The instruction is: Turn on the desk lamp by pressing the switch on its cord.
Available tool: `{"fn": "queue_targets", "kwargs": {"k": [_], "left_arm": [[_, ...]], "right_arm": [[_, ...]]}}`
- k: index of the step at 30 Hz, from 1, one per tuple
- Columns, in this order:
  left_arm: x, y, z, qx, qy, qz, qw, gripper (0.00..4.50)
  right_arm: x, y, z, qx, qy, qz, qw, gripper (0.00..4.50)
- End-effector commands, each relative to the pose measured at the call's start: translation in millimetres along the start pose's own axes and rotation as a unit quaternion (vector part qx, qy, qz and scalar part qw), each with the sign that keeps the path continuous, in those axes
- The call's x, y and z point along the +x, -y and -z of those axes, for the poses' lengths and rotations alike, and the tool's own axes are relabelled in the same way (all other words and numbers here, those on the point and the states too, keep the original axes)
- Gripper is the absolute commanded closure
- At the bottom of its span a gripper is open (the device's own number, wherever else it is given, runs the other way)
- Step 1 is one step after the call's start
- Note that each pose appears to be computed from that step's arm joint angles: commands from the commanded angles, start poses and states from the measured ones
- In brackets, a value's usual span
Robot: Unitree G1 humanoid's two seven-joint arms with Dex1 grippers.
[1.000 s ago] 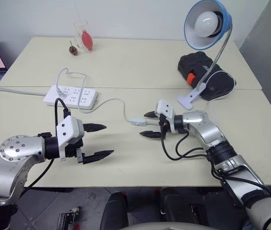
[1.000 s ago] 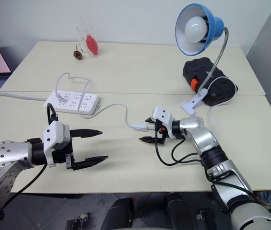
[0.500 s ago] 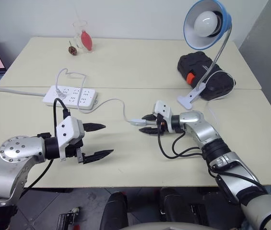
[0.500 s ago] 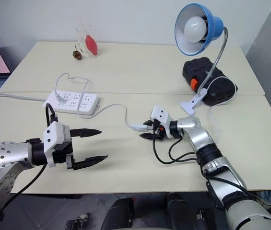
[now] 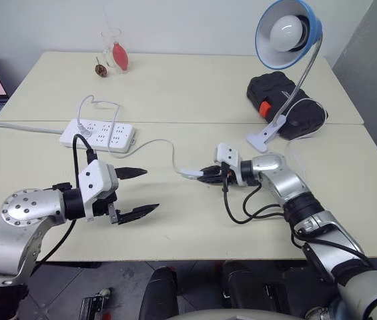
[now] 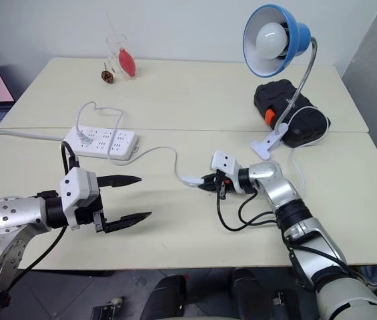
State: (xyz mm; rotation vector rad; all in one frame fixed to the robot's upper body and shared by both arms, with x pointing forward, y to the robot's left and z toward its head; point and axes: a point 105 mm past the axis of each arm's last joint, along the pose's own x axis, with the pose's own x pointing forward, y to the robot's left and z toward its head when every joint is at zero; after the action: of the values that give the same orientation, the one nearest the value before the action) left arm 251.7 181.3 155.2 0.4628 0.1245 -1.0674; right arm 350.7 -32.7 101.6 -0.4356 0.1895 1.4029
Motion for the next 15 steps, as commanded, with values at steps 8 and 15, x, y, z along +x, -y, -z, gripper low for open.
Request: {"fn": "queue_targets", "kwargs": {"k": [8,15], "left_arm": [[12.4,3.4,-31.8,-0.029,0.069,0.033,0.997,0.0],[26.1,9.1,-39.1,-0.041,0.083,0.067,0.993,0.0]], "right_arm": [[-33.4,-30.2,-55.0,0.012,0.054,-0.088,0.995,4.15],[-34.0,-43.0,-62.5,0.016,0.051,-0.107,0.993,4.15]]}}
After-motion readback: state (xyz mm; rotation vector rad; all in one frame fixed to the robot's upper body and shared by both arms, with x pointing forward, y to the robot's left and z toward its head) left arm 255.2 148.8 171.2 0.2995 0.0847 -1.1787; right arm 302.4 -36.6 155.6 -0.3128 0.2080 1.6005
